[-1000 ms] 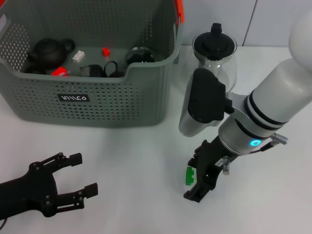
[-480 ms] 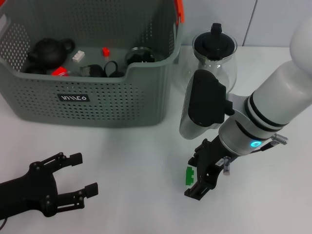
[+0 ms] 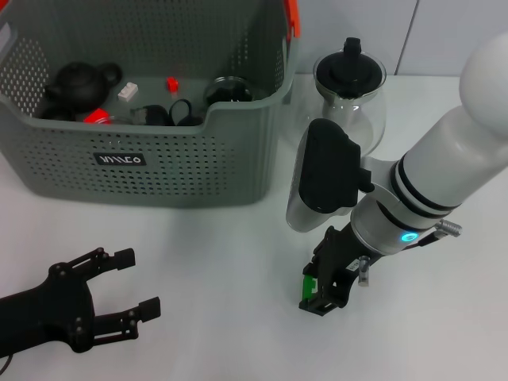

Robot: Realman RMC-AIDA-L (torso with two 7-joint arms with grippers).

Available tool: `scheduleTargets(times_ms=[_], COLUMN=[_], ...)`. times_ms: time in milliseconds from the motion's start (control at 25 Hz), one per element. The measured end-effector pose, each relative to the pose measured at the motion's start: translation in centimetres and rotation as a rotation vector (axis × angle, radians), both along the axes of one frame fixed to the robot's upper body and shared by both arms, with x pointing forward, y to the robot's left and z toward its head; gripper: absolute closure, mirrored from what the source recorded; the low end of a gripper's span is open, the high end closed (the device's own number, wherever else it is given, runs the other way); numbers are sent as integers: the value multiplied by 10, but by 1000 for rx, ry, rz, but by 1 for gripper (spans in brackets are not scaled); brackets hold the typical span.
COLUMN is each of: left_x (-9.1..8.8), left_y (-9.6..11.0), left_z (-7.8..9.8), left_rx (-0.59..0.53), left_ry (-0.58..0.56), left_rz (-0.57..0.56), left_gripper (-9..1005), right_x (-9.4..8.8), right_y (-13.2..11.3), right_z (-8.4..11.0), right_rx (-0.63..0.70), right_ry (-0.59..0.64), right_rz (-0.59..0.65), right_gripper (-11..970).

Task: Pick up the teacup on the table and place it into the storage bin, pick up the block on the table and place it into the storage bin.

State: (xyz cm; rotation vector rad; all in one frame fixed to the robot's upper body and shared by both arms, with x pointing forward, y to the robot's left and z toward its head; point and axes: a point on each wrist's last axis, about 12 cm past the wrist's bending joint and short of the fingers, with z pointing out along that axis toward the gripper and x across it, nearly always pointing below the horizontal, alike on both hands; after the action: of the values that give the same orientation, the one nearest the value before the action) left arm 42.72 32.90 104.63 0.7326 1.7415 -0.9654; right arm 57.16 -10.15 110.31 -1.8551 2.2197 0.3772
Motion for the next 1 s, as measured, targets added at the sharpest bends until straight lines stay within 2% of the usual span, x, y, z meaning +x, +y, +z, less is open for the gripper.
scheduleTargets(times_ms=[160, 560, 680, 800, 920, 1000], left_x=[-1, 0, -1, -1, -2, -1], left_y=[0, 0, 0, 1, 1, 1], left_z=[0, 0, 0, -1, -1, -1], left_rx=[0, 0, 0, 0, 0, 0], left_ry=[1, 0, 1, 3, 3, 2], left_rz=[1, 0, 1, 3, 3, 4], left_gripper=[77, 77, 77, 77, 77, 78], right_x=[0, 0, 1, 6, 13, 14], right_y=[0, 0, -3, -10, -26, -39], right_z=[0, 1, 6, 23, 56, 80], right_rx=[1, 8, 29, 87, 214, 345], right_ry=[-4, 8, 18, 34, 20, 18], right_rz=[0, -13, -26, -57, -96, -92], right_gripper=[409, 416, 438, 502, 517, 511])
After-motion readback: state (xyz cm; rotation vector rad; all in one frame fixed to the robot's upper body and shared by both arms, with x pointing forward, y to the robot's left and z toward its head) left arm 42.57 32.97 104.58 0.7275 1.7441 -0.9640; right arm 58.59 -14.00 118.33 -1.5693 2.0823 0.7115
